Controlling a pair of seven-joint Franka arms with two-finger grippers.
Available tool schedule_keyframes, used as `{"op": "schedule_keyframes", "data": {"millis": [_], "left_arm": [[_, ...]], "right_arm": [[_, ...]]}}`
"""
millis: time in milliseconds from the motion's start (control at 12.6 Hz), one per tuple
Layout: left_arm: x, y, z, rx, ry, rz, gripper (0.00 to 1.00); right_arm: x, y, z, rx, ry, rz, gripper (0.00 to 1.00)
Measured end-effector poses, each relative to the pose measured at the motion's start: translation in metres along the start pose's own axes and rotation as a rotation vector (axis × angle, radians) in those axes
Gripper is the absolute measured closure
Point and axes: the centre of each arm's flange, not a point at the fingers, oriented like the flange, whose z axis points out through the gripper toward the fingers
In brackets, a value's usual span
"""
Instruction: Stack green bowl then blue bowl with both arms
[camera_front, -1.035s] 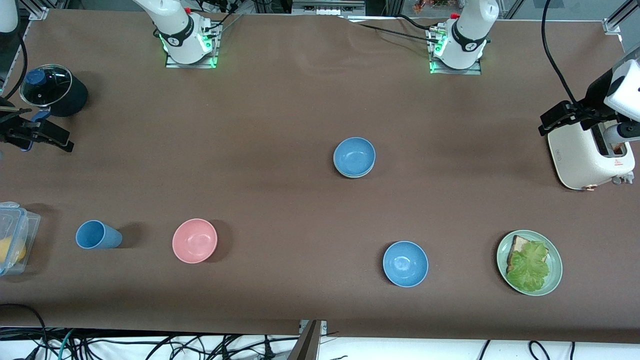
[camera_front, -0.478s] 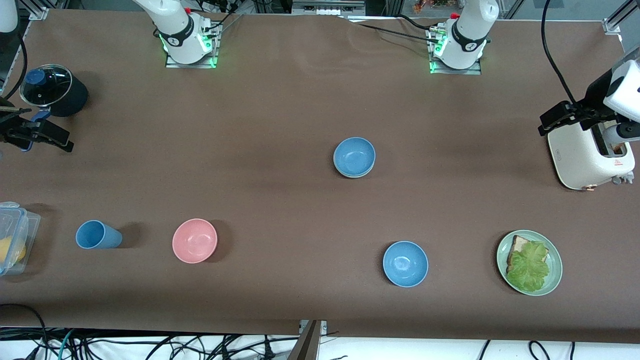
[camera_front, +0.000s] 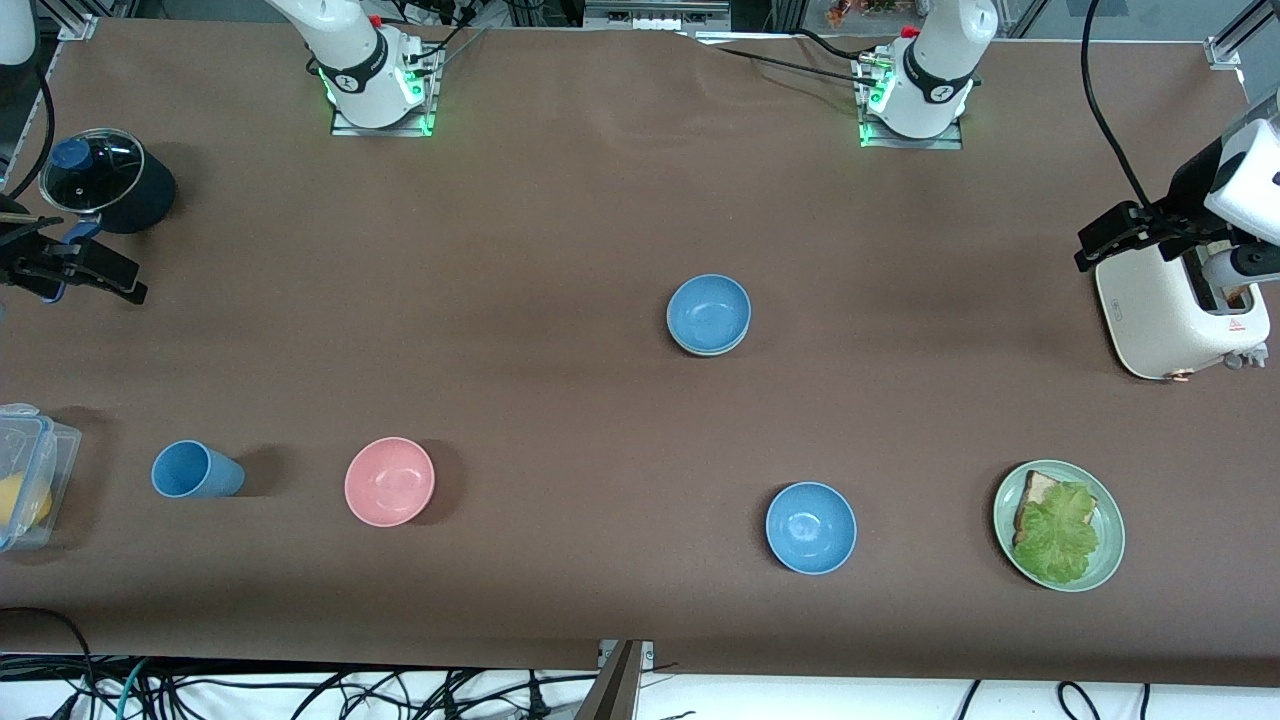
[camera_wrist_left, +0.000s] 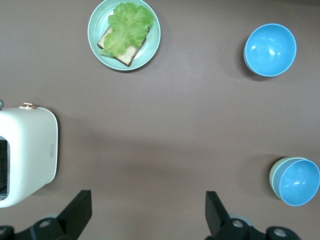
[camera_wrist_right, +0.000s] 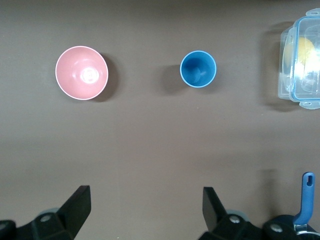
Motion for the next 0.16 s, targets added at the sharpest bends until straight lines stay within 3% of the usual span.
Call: {"op": "schedule_keyframes", "data": {"millis": [159], "left_arm": [[-0.0002, 0.0008, 0.0000, 0.000, 0.000, 0.002, 0.00]], "right_arm": [[0.0000, 0.0000, 0.0000, 0.000, 0.000, 0.000, 0.01]]}}
